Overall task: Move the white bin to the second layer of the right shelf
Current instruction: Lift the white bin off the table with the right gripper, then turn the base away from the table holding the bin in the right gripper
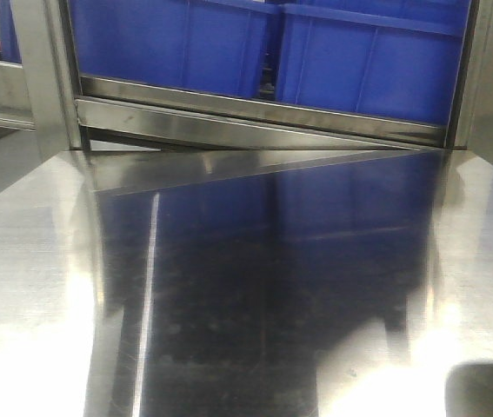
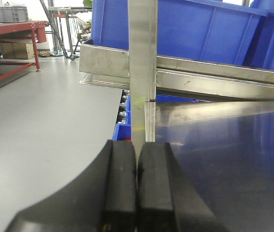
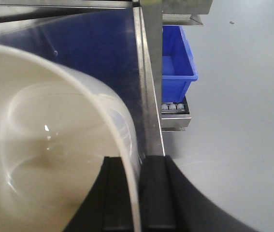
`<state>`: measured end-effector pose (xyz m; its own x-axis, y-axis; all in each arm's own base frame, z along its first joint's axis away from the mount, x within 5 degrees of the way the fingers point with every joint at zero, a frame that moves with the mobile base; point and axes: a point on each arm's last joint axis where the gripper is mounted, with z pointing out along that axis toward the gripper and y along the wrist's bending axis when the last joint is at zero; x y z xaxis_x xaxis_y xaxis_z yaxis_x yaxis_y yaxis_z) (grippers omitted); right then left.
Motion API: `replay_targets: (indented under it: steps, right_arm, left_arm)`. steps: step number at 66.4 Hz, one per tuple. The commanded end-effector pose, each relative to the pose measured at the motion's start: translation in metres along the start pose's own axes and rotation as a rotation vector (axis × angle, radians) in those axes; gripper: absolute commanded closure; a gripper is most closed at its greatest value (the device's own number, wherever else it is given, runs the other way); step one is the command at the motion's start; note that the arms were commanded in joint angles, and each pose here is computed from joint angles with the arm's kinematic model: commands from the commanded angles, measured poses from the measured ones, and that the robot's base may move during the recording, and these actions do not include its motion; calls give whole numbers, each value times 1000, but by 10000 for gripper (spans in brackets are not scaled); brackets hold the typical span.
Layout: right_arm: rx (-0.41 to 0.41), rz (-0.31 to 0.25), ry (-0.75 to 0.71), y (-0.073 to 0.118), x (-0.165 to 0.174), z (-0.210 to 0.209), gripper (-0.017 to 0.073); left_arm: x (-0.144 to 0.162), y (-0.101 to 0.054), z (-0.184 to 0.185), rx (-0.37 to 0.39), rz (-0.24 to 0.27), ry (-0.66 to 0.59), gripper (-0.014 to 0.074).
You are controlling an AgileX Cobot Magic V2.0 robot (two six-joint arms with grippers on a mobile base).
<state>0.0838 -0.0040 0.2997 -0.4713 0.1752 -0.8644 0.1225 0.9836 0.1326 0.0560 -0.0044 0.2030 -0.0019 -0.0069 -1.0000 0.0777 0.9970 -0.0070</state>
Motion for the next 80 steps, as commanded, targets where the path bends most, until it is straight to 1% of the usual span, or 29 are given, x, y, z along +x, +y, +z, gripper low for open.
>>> replay_targets:
  steps: [1, 80]
  right_arm:
    - [-15, -4, -132, 2, -18, -6, 451]
    - [-15, -4, -132, 2, -18, -6, 451]
  left_arm:
    - [4, 0, 0, 7, -10, -58, 509]
    - [4, 0, 0, 7, -10, -58, 509]
